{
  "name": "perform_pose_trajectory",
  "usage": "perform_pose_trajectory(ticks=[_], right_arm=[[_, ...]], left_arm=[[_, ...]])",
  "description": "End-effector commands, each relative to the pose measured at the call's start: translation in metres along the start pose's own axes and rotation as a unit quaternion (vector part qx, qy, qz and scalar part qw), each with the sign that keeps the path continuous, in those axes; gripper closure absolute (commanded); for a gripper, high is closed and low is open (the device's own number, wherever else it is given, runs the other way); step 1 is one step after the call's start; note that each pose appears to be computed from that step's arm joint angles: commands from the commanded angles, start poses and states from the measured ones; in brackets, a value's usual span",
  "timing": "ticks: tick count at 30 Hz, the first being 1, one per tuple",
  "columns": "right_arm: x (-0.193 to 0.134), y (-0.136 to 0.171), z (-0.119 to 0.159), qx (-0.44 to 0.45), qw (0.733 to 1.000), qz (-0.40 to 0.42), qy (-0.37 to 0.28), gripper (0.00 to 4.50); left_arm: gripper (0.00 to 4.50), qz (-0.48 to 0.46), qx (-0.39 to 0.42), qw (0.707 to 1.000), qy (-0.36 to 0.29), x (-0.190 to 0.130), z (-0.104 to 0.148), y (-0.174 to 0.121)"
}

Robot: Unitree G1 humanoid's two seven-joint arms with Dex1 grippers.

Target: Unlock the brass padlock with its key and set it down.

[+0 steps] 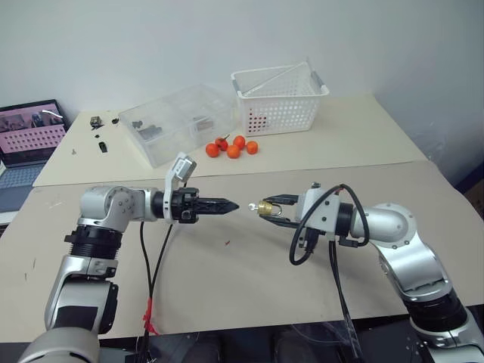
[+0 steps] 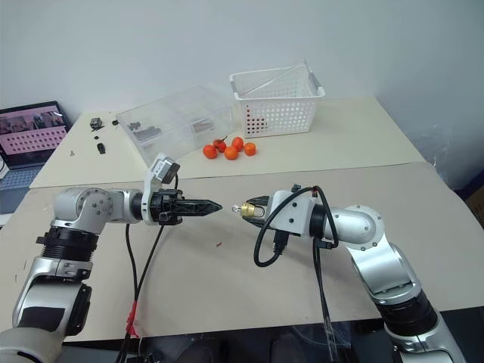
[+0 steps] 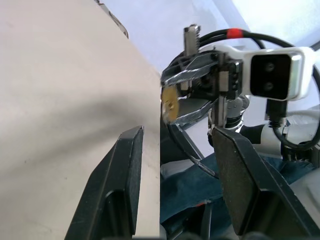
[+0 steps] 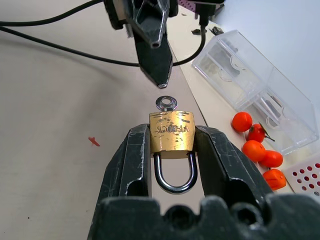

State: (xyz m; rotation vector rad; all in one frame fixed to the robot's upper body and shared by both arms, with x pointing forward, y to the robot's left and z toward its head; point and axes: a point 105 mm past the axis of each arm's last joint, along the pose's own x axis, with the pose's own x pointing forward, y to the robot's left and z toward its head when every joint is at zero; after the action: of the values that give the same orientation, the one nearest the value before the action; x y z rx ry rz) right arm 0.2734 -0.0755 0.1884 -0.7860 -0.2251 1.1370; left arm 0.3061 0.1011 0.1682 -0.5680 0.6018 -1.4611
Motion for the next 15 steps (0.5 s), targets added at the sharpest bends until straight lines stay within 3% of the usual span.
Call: perform_pose_trajectory(ticks=[1, 15], right_arm=[[-0.004, -0.007, 0.019, -0.018, 0.999, -0.015, -0.026, 3.57], [-0.002, -0.002, 0.022, -0.006, 1.0, -0.011, -0.028, 3.57]], left_arm=[[2.22, -0.014, 0.021, 1.0, 0.0, 0.006, 0.008, -0.009], [2.22, -0.036, 0.014, 0.999, 0.006, 0.019, 0.007, -0.012]])
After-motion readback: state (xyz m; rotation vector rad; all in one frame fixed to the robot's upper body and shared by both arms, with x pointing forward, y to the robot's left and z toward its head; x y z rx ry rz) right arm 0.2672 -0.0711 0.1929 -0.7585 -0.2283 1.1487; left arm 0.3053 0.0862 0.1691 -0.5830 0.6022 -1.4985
